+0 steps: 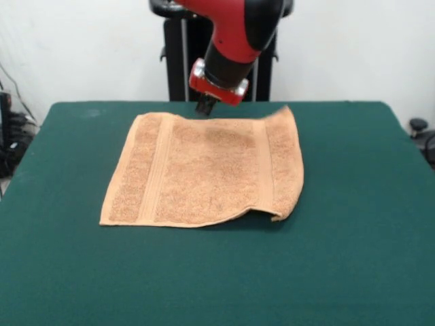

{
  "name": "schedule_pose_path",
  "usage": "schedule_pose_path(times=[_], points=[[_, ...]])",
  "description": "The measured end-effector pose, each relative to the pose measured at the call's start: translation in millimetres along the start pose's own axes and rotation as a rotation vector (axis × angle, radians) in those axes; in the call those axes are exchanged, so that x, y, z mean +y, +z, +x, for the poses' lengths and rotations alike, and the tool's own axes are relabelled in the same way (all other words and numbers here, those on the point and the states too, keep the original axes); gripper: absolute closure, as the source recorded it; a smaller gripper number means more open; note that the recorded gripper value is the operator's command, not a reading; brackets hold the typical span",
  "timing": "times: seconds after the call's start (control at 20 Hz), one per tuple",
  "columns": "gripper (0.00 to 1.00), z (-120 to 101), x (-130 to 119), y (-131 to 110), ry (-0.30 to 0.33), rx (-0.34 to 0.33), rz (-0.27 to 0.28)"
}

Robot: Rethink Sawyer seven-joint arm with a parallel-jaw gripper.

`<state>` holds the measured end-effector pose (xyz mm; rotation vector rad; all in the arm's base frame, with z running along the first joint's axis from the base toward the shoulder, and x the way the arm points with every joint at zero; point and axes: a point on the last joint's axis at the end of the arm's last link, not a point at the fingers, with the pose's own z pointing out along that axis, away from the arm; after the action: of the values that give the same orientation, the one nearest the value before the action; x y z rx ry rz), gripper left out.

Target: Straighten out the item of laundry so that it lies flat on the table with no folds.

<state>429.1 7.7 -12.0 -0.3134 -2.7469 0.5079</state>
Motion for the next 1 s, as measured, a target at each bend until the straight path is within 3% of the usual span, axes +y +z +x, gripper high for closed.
schedule_pose_path(times=[0.2, 0.5, 0.8, 1.0], points=[[1.00, 18, -1, 7, 0.003, 0.061, -0.005], [1.00, 25, 4, 15, -0.002, 0.058, -0.022], [1.00, -2, 14, 12, -0.017, -0.189, -0.040], [1.00, -18, 20, -4, -0.022, -0.316, -0.053]])
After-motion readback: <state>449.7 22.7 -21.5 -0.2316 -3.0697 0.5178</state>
